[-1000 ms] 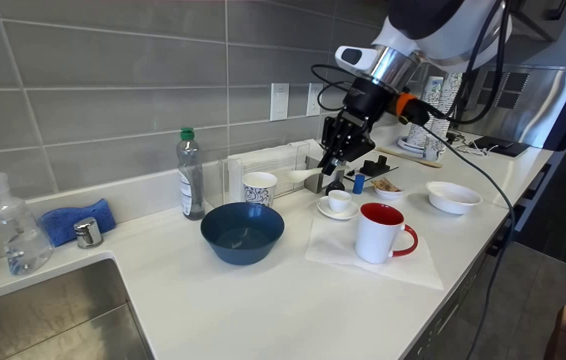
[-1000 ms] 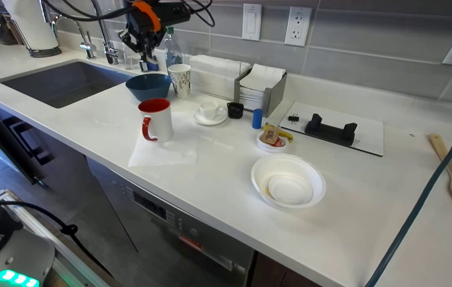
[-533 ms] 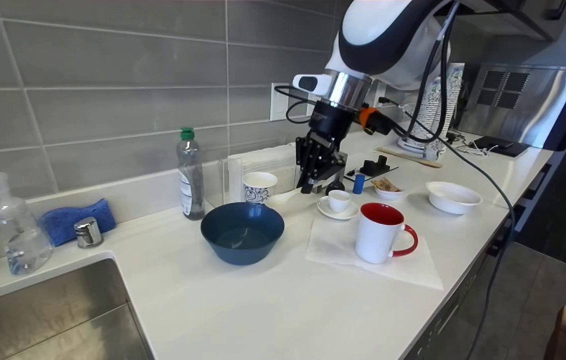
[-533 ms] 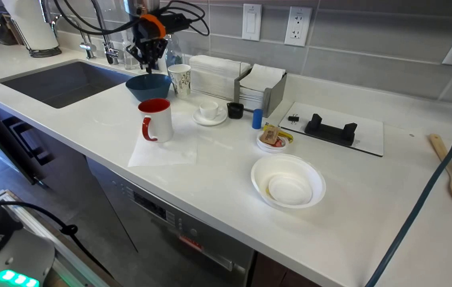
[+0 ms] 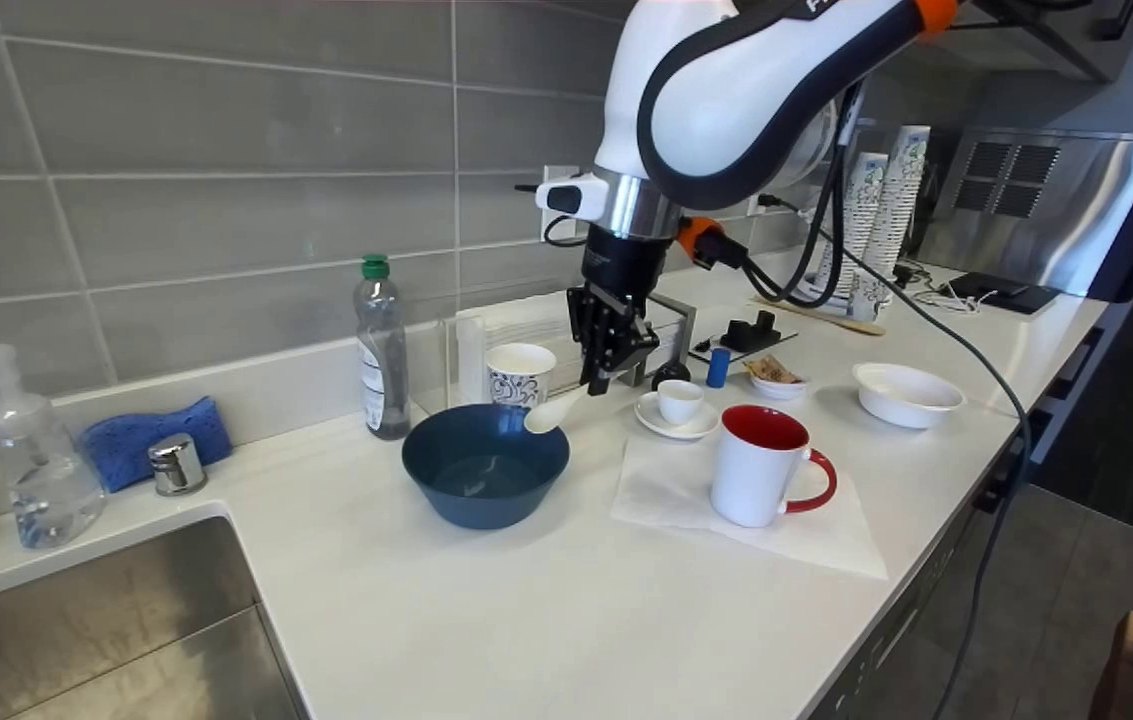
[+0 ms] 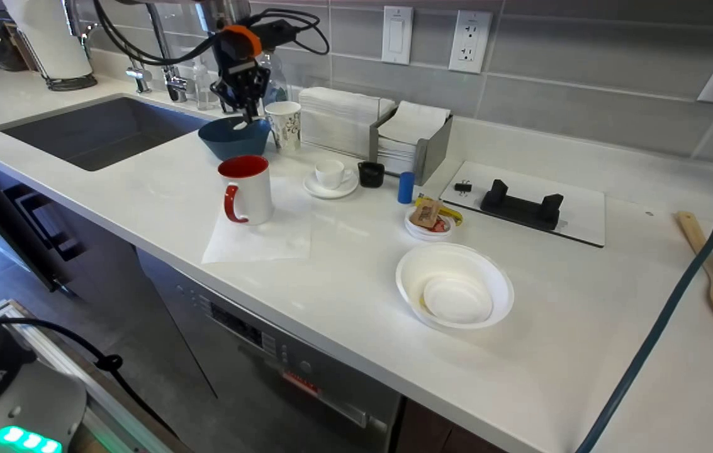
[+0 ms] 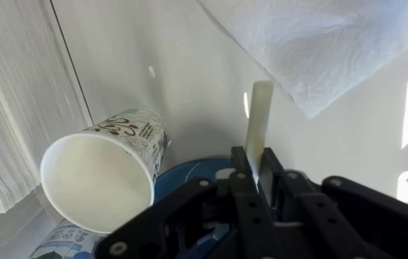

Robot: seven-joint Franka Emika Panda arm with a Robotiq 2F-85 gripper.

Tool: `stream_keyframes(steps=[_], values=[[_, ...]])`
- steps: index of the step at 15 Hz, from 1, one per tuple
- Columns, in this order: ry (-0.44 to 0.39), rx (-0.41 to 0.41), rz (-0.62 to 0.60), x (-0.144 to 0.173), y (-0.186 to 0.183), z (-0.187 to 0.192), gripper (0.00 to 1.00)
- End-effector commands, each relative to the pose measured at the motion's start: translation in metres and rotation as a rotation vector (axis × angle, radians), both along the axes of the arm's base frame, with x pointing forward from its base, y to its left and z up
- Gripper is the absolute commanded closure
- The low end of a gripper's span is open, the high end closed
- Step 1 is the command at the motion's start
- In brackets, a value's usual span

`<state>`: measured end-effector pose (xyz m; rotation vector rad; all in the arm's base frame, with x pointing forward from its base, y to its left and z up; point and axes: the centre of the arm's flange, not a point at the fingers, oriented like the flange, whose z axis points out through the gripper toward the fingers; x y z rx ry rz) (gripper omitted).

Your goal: Use the white spoon to place some liquid from the blue bowl into the white teacup.

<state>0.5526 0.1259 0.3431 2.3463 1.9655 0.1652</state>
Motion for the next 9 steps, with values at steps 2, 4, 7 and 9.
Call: stream_keyframes(steps=[2, 4, 7, 9], values=[[-0.015, -0.095, 0.001, 0.018, 0.025, -0.007, 0.97], [-0.018, -0.126, 0.007, 0.021, 0.035, -0.011, 0.97], [-0.02, -0.178, 0.007, 0.023, 0.043, -0.017, 0.97], [-0.016, -0.204, 0.008, 0.024, 0.047, -0.023, 0.97]])
